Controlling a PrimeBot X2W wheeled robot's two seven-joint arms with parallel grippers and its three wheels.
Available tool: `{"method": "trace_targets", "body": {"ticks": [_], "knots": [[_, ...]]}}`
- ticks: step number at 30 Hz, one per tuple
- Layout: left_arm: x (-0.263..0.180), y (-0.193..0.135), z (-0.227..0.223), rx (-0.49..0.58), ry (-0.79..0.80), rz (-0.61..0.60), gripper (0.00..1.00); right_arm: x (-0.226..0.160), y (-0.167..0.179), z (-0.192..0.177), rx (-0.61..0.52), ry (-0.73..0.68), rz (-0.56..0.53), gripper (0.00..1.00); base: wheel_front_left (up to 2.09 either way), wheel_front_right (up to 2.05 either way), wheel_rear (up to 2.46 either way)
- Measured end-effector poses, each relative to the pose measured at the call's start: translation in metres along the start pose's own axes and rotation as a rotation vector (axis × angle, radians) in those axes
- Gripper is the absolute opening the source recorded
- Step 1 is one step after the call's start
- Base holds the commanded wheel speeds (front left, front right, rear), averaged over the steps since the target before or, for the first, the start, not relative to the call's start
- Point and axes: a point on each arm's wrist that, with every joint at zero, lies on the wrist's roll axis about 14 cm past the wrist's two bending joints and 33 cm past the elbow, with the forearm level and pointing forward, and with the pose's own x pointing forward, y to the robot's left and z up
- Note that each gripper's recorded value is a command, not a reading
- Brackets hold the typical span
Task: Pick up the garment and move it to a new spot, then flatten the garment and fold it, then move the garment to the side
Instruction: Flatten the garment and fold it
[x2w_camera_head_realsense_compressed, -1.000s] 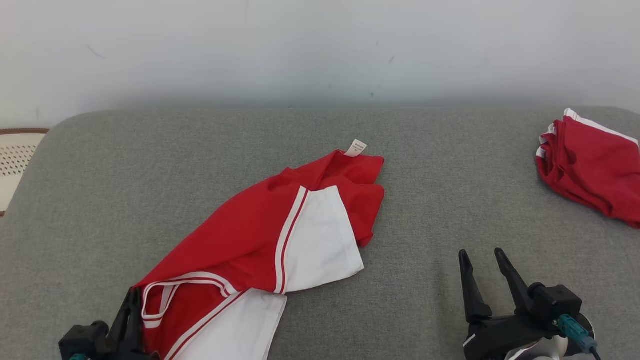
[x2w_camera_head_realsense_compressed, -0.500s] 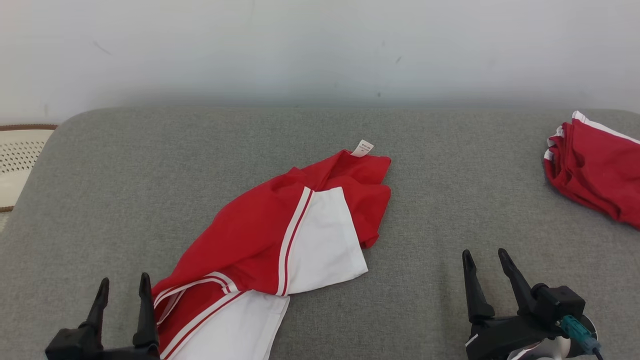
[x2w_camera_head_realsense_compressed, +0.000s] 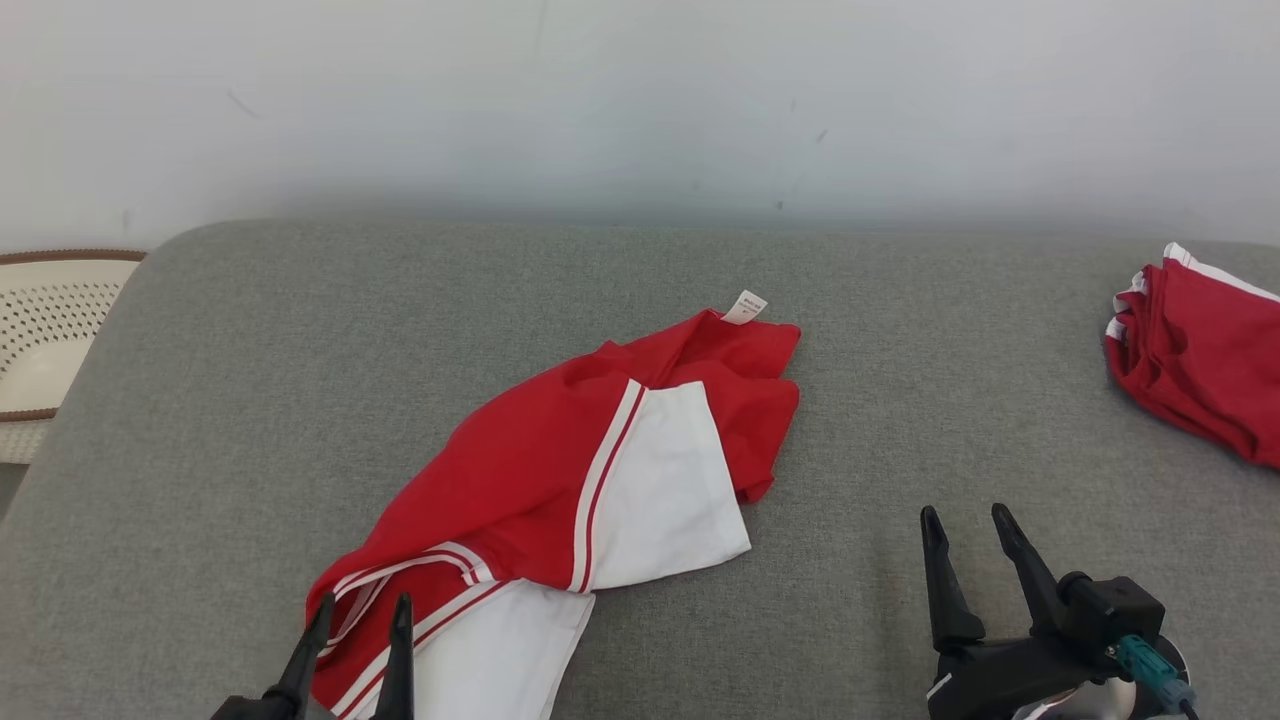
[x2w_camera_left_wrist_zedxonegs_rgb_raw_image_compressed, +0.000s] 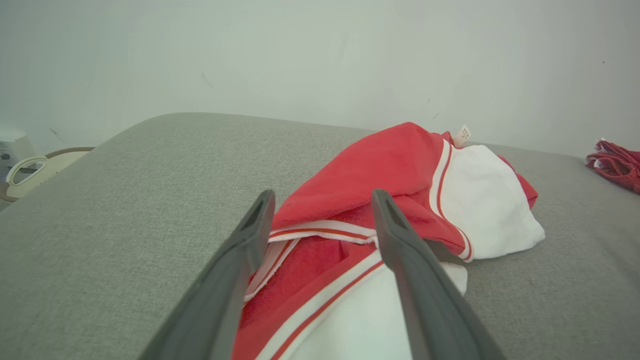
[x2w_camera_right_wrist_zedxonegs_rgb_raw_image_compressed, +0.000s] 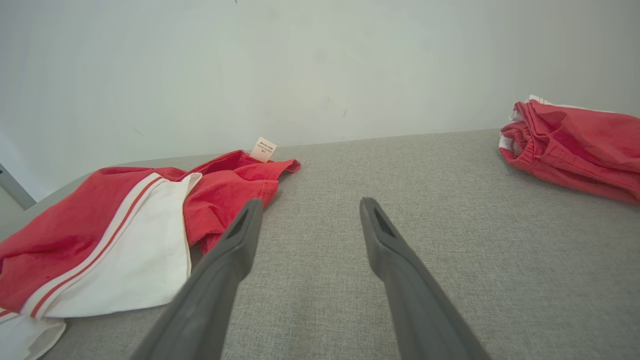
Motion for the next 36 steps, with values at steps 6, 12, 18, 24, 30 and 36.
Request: {"method": "trace_targets", "body": {"ticks": [6,12,18,24,30,36], "knots": [[0.001,-0.014,-0.016,-0.003,0.048,-0.051,1.00,-0.002,-0.003,-0.001,-0.001,0.002,-0.007,1.00,0.00,0.00,0.00],[0.013,-0.034,-0.033,0.009,0.097,-0.129,1.00,-0.007,-0.012,-0.002,-0.003,0.007,-0.035,1.00,0.00,0.00,0.00],[0.025,-0.048,-0.048,0.029,0.140,-0.182,1.00,-0.014,-0.026,-0.004,-0.004,0.013,-0.076,1.00,0.00,0.00,0.00],[0.035,-0.059,-0.062,0.049,0.177,-0.225,1.00,-0.018,-0.038,-0.003,-0.010,0.014,-0.112,1.00,0.00,0.00,0.00],[0.040,-0.066,-0.075,0.071,0.211,-0.255,1.00,-0.022,-0.046,-0.007,-0.008,0.024,-0.134,1.00,0.00,0.00,0.00],[0.046,-0.070,-0.081,0.095,0.231,-0.284,0.58,-0.023,-0.048,-0.008,-0.010,0.029,-0.139,1.00,0.00,0.00,0.00]]}}
